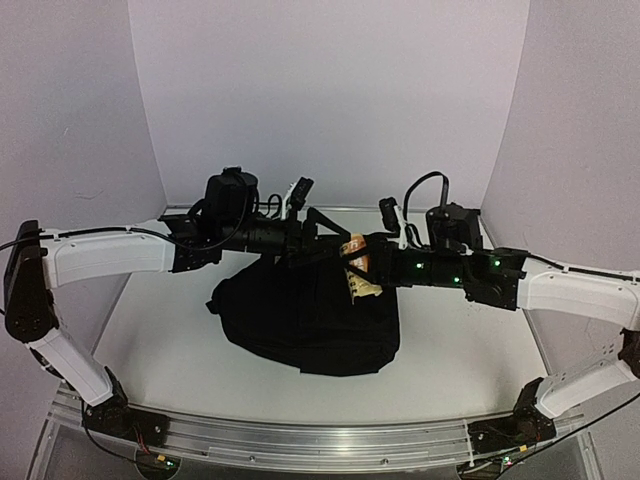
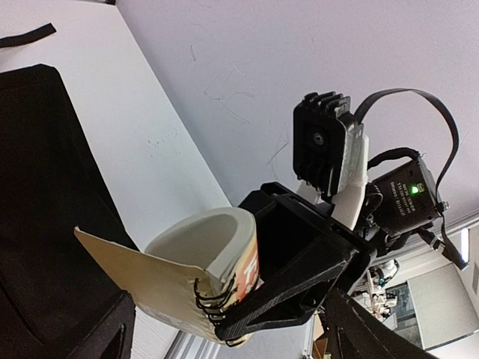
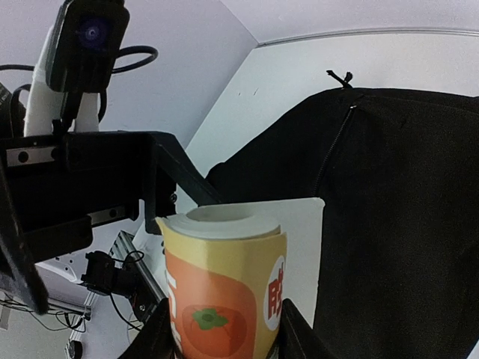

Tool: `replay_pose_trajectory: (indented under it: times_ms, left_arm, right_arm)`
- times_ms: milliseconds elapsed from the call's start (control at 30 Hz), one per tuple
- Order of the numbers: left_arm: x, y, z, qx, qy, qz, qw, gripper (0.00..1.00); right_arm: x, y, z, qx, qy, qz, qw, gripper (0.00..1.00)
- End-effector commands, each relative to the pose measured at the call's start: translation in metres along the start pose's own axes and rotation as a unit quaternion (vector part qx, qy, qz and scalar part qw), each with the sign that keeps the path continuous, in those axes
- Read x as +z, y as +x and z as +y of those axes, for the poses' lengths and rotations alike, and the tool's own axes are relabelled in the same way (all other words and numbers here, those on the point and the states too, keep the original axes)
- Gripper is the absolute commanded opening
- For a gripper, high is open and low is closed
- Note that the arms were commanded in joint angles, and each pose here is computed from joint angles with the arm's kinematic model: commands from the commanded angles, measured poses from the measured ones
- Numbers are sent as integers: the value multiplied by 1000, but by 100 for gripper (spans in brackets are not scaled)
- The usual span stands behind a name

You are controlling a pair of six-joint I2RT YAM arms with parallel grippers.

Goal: Pack the student bag
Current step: Pick up the stationery from the center of the board.

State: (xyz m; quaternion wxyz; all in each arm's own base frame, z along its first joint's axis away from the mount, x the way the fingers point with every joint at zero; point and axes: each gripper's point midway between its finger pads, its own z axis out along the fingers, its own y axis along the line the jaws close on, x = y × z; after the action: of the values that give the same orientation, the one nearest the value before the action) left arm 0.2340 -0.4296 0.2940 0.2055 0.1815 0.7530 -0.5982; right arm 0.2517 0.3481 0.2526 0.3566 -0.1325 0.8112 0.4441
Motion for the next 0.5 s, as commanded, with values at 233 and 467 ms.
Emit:
replay_pose_trajectory:
  times_ms: [233,467]
  left_arm:
    - [-7,-5,-27,11,46,-2,999,70]
    - [-3,-9,-31,8,60,-5,998,59]
  right_arm:
    - [-1,-29,45,-29,-78,-32,996,39]
    - [7,-17,46,-35,-85,-11,996,39]
